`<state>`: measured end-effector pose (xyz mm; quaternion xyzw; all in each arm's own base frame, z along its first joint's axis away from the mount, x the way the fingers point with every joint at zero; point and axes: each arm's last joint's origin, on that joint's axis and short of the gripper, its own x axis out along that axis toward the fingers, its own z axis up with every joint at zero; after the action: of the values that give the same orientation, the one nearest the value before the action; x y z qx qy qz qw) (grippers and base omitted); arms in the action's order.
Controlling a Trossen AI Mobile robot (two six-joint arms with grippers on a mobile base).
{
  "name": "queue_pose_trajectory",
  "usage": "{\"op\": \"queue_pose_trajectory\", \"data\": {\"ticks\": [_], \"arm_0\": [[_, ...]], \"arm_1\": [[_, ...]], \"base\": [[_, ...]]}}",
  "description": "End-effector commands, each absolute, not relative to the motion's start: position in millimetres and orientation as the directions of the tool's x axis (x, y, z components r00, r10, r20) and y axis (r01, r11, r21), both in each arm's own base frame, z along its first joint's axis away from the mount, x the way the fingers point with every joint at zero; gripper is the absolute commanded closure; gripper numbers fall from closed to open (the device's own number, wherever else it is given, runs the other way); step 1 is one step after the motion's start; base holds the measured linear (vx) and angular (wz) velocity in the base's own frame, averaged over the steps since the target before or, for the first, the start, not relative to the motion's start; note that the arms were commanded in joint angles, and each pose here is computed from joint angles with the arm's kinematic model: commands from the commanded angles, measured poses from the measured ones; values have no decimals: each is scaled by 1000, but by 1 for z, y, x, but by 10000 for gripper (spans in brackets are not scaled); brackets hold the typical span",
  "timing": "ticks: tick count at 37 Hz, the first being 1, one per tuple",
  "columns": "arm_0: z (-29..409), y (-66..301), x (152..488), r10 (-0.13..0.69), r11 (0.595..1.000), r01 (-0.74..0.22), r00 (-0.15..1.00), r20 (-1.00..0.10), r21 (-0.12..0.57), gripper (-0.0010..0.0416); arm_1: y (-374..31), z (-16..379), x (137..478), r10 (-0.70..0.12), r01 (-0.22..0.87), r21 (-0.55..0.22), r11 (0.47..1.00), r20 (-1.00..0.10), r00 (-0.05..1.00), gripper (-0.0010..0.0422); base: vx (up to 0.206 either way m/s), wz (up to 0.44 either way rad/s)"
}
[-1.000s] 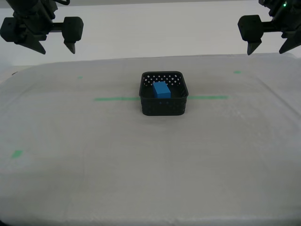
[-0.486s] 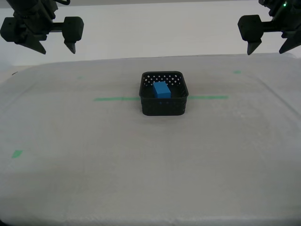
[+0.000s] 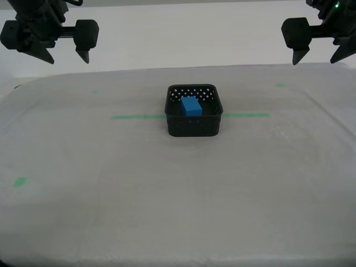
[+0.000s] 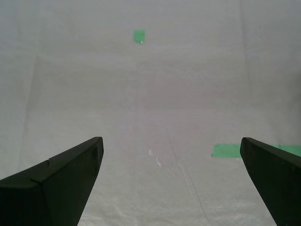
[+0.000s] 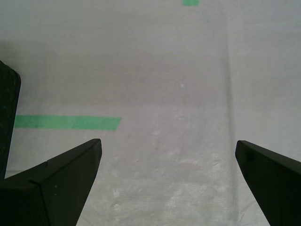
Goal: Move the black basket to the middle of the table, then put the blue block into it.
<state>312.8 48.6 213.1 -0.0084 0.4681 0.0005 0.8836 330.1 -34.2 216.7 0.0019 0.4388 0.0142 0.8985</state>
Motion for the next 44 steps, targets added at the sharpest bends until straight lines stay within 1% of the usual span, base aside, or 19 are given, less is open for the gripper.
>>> {"op": "queue_pose_trajectory", "data": {"ticks": [1, 44], "arm_0": [[213, 49, 313, -8, 1000, -9, 563, -826, -15, 7], [213, 49, 313, -8, 1000, -9, 563, -826, -15, 7]], "arm_1": [[-34, 217, 330, 25, -22, 14, 1000, -787, 616, 12], [-34, 217, 330, 25, -22, 14, 1000, -787, 616, 12]], "base": [[0, 0], [0, 0]]}}
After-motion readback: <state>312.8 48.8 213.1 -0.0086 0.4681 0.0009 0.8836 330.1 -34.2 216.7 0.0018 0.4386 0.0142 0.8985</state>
